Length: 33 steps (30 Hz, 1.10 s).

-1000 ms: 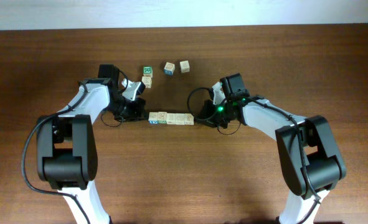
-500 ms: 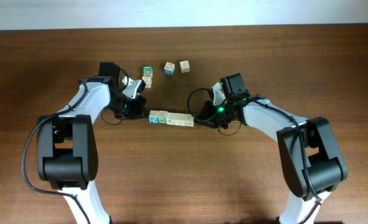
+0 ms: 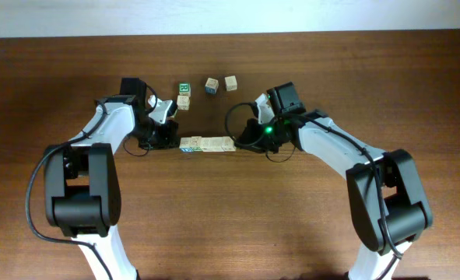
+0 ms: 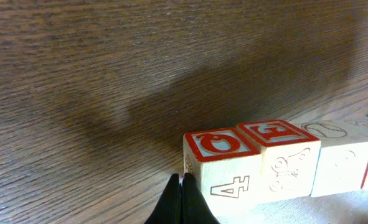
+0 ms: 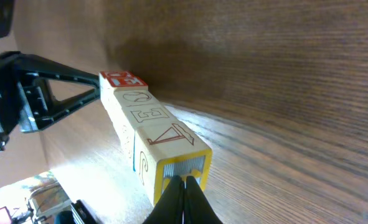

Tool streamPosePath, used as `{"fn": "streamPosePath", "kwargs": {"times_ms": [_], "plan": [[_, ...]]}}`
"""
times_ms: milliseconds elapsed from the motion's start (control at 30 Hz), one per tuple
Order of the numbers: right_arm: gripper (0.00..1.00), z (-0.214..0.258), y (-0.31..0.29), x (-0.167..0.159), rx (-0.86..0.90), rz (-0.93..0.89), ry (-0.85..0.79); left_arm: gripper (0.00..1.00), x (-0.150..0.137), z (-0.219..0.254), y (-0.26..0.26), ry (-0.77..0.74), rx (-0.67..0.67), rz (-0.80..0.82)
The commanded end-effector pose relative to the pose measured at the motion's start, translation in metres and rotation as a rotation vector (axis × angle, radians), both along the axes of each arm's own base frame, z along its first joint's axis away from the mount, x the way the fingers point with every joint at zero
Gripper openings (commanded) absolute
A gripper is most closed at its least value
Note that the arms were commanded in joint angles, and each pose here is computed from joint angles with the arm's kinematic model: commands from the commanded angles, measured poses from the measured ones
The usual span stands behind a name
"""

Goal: Rotate 5 blocks

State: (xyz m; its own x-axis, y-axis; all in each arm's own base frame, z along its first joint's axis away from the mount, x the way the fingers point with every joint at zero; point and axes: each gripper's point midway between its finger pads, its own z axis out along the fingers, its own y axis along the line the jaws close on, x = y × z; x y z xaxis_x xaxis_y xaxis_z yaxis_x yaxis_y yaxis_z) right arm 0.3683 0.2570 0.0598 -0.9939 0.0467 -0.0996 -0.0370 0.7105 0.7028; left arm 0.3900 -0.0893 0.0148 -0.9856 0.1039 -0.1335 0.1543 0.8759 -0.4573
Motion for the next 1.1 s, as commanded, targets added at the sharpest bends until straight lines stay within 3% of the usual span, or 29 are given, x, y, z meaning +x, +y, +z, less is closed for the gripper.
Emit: {"fn": "streamPosePath", "kwargs": {"times_ms": [0,1067], "plan": [[0.04,0.032,0.032,-0.006,0.021,0.100,-0.081,0.00,-0.001,0.011,-0.026,0.005,-0.117,-0.033],[0.04,0.049,0.075,-0.012,-0.071,0.171,-0.209,0.00,-0.003,0.011,-0.029,0.014,-0.114,-0.039]]}}
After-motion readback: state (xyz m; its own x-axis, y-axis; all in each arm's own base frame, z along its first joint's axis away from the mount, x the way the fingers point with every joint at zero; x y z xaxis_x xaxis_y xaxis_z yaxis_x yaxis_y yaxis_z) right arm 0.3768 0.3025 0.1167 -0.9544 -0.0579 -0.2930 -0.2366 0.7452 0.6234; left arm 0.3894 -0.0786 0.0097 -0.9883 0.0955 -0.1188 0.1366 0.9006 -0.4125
